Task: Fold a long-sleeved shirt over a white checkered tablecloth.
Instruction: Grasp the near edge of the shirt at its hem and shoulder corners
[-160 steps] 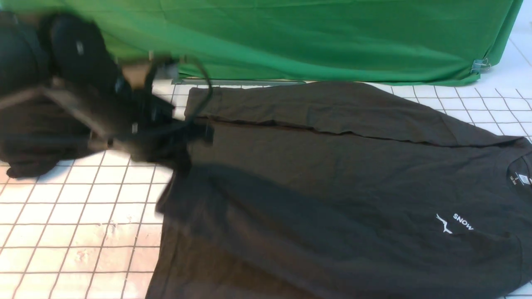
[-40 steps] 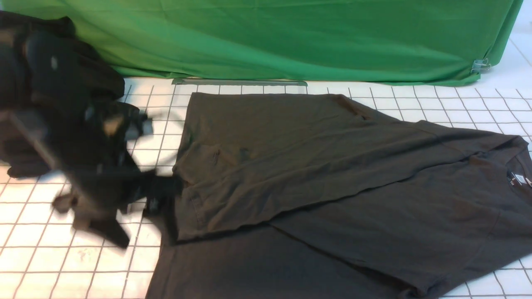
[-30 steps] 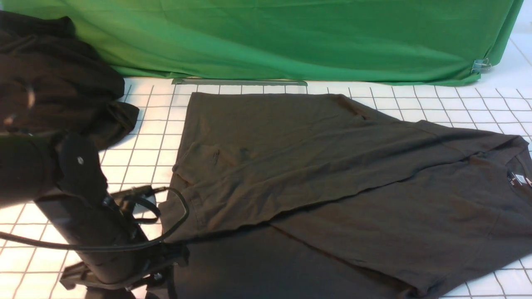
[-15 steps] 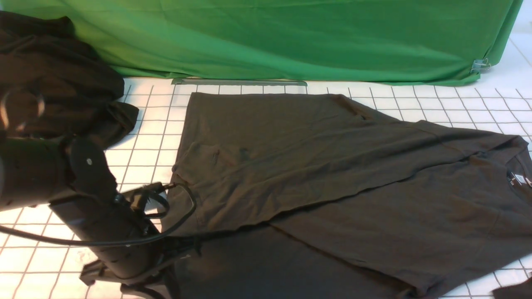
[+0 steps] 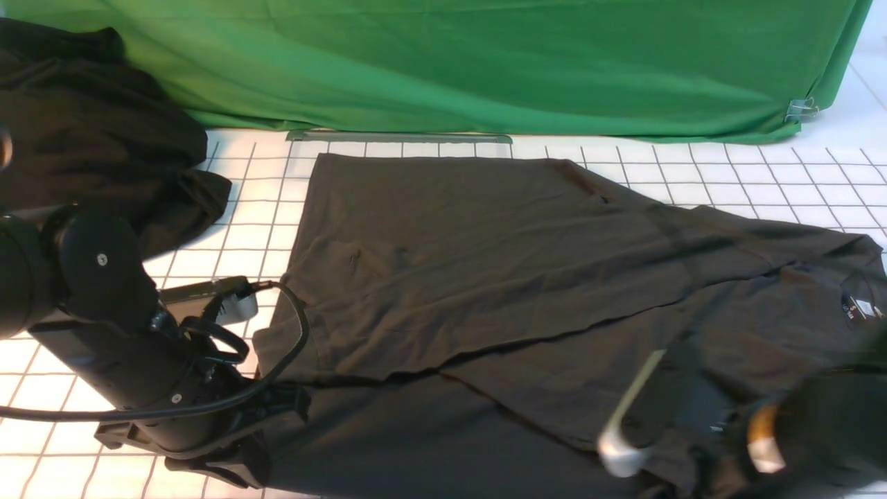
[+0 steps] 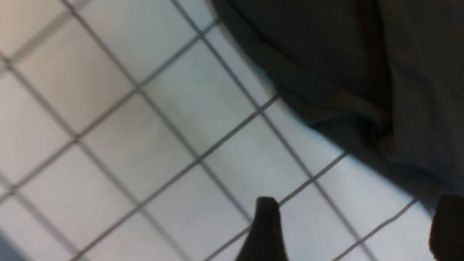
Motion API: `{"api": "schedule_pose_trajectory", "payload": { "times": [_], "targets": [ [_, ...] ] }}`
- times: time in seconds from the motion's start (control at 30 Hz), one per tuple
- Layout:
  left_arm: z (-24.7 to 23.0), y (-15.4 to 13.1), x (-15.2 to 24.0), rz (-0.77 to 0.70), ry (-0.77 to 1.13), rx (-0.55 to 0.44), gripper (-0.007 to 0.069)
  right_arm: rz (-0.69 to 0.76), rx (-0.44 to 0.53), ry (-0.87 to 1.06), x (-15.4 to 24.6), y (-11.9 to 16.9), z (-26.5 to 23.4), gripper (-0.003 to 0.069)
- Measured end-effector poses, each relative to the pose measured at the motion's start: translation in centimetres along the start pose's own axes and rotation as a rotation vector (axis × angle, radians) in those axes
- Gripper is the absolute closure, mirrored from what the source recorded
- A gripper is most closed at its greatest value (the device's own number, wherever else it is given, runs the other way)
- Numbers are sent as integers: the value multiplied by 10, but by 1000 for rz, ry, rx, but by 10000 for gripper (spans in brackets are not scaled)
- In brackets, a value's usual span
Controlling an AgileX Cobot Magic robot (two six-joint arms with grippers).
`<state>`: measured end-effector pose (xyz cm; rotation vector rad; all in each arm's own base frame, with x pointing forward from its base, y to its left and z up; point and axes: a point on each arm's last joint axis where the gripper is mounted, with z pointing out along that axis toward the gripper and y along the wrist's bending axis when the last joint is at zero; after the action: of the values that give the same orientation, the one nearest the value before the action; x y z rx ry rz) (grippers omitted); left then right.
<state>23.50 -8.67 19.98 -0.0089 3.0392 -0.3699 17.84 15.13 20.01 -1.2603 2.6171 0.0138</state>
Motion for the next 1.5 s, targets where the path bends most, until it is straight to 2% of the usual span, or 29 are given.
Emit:
{"api": "schedule_pose_trajectory", "payload": {
  "times": [0.2, 0.47, 0.5, 0.57, 0.6, 0.63, 0.7, 0.77, 0.83, 1.1, 1.2, 1.33, 1.4, 1.5],
  "targets": [
    [0, 0, -1, 1, -11, 0, 594, -108, 64, 106, -25, -5, 38, 116],
    [0, 0, -1, 1, -12, 0, 594, -135, 68, 170, -28, -6, 54, 118],
    [0, 0, -1, 1, -12, 0, 594, -134, 67, 174, -29, -6, 55, 138],
    [0, 0, -1, 1, -13, 0, 594, -131, 65, 174, -29, -6, 55, 183],
    [0, 0, -1, 1, -15, 0, 594, -131, 64, 178, -29, -5, 55, 273],
    [0, 0, -1, 1, -15, 0, 594, -133, 65, 177, -29, -6, 55, 298],
    [0, 0, -1, 2, -15, 0, 594, -149, 75, 183, -29, -7, 56, 452],
    [-2, 0, 0, 2, -14, 2, 594, -161, 87, 193, -31, -8, 56, 565],
    [-5, -1, 2, 3, -17, 7, 594, -160, 91, 211, -33, -10, 53, 608],
    [-38, -7, 15, 13, -46, 51, 594, -105, 61, 272, -30, -8, 36, 610],
    [-40, -3, 33, 13, 12, 46, 594, -46, -14, 273, -19, 3, 19, 610],
    [-31, 2, 57, -20, 89, 65, 594, -70, -63, 279, 2, 25, 9, 610],
    [-30, 4, 68, -34, 109, 82, 594, -97, -76, 280, 15, 37, 3, 610],
    [-38, 3, 74, -31, 86, 101, 591, -96, -65, 240, 18, 40, -9, 610]
  ]
}}
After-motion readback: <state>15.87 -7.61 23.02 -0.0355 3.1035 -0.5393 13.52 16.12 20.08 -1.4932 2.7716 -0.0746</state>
